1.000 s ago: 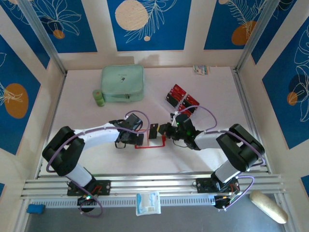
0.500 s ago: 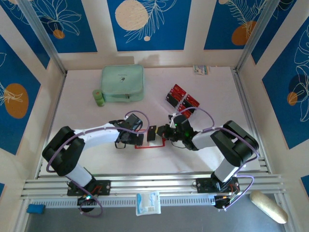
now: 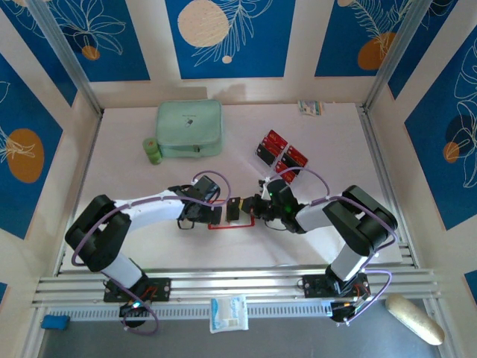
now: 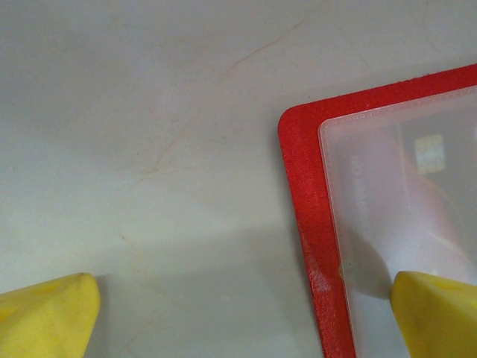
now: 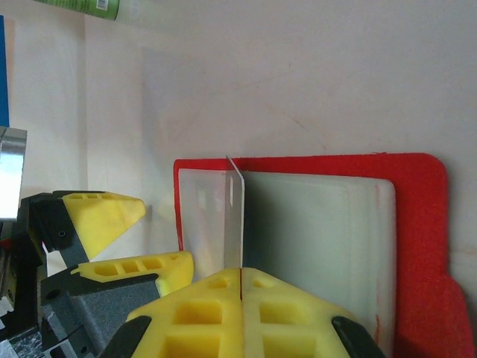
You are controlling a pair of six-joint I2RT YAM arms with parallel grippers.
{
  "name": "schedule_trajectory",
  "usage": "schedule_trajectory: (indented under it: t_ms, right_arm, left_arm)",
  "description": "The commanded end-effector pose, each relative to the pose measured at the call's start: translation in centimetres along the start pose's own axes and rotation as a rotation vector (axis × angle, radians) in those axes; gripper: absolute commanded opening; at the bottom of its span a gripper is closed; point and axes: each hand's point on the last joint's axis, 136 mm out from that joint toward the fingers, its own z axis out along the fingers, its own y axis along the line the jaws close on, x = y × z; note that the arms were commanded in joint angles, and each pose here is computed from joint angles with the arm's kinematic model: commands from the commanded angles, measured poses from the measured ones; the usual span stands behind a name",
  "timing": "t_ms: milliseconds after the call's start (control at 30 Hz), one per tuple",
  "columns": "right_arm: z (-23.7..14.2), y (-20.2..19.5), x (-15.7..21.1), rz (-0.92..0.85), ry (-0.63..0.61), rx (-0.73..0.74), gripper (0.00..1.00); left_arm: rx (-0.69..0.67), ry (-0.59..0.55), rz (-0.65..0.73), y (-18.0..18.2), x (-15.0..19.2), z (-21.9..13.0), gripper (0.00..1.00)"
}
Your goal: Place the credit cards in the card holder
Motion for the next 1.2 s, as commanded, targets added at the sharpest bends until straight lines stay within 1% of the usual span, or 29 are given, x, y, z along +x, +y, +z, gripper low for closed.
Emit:
schedule_trajectory:
  t_ms: [0, 600, 1167]
  right_arm:
    - [0.0, -0.7, 1.3, 0.001, 0.046, 0.016, 0.0]
    - [0.2, -1.5, 2.1, 0.02, 0.095, 0.051, 0.0]
    - [1.3, -1.4, 2.4, 0.034, 0.158, 0.062, 0.0]
  left_arm:
    - [-0.039, 0.017, 0.003, 0.8, 1.0, 0.3, 1.0]
    - [-0.039, 0.016, -0.001, 0.8, 1.0, 0.4, 1.0]
    - [-0.031, 0.006, -0.004, 0.7, 0.8, 0.2, 1.0]
